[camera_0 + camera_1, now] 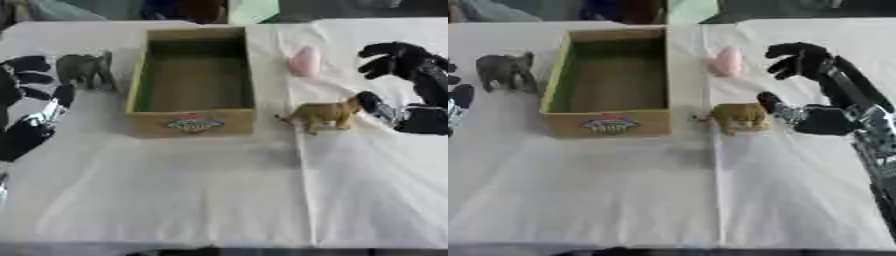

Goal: Pick up objects on the table and place them in the box.

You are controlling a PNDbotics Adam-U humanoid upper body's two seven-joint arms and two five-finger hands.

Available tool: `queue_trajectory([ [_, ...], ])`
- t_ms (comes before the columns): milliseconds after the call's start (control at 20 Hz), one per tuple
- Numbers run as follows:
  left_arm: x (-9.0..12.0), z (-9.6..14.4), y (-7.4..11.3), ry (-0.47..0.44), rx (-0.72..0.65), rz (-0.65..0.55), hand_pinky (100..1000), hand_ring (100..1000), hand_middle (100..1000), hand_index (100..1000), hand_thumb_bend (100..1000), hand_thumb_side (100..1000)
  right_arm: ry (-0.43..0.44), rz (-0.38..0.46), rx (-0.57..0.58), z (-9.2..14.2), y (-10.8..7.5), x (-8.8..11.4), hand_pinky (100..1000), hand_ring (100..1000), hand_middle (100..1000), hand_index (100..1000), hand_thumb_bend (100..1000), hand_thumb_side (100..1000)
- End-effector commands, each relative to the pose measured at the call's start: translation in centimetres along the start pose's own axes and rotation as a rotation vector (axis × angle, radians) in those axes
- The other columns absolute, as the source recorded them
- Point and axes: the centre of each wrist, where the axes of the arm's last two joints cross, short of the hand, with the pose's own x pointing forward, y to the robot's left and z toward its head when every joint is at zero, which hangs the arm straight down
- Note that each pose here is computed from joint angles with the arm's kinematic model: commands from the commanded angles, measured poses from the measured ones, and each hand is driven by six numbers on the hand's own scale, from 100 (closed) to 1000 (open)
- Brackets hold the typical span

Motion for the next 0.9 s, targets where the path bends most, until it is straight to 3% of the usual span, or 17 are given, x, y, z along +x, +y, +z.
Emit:
queue_trajectory([
  [50,0.5,-0.6,1.3,-0.029,0.020,-0.045,595,701,693,810,444,530,-0.021,0.021,-0.010,-0.2,-0.8,0.6,704,735,787,873,363,392],
  [500,0.8,-2.2,3.5,-0.044,0.034,-0.153,607,704,698,816,434,530,-0.013,0.016,-0.008,0.0,-0.7,0.4,704,735,786,873,364,391],
  [700,0.4,-4.0,5.8,-0.030,-0.033,-0.284,628,711,706,829,433,547,-0.009,0.015,-0.001,0.1,-0.6,0.3,704,735,786,873,359,388],
  [900,-1.1,-6.6,8.7,0.067,-0.144,-0.441,653,720,718,838,415,537,-0.005,0.011,0.011,0.1,-0.4,0.2,704,735,786,873,359,393],
])
